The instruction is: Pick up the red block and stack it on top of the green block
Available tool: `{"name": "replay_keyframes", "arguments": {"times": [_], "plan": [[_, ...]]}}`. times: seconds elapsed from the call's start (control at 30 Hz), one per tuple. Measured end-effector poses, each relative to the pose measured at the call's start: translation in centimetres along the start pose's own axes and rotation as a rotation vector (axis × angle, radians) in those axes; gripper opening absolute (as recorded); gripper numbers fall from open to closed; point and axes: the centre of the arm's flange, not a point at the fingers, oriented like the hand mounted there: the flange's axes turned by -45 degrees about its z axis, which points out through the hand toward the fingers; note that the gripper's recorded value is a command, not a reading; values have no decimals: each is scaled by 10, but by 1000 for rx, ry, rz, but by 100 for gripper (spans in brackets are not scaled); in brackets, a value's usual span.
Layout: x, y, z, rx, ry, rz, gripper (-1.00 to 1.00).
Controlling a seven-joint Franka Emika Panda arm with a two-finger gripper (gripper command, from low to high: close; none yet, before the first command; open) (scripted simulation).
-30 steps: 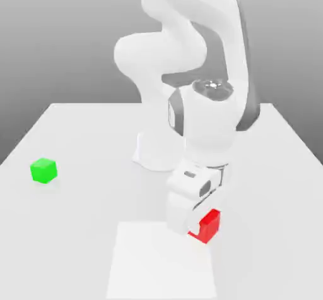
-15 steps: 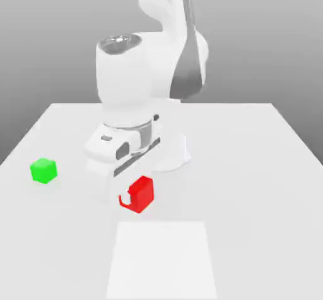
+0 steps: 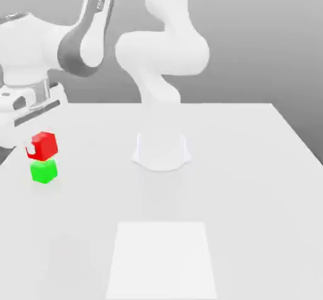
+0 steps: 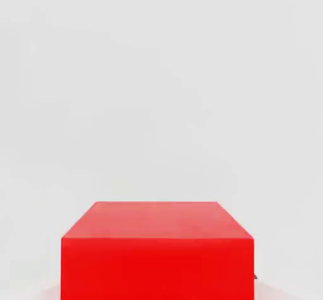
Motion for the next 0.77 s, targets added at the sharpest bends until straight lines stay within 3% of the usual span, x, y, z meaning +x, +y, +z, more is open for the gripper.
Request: {"name": "replay_keyframes", "arguments": {"times": [0.13,0.33,0.37,0.77], "plan": [[-41,-41,19,2,-17,-15,-100],[-46,-45,44,2,-12,-16,-100],[-46,-45,44,3,-11,-16,100],[-47,-45,36,-1,-17,-16,100]]}}
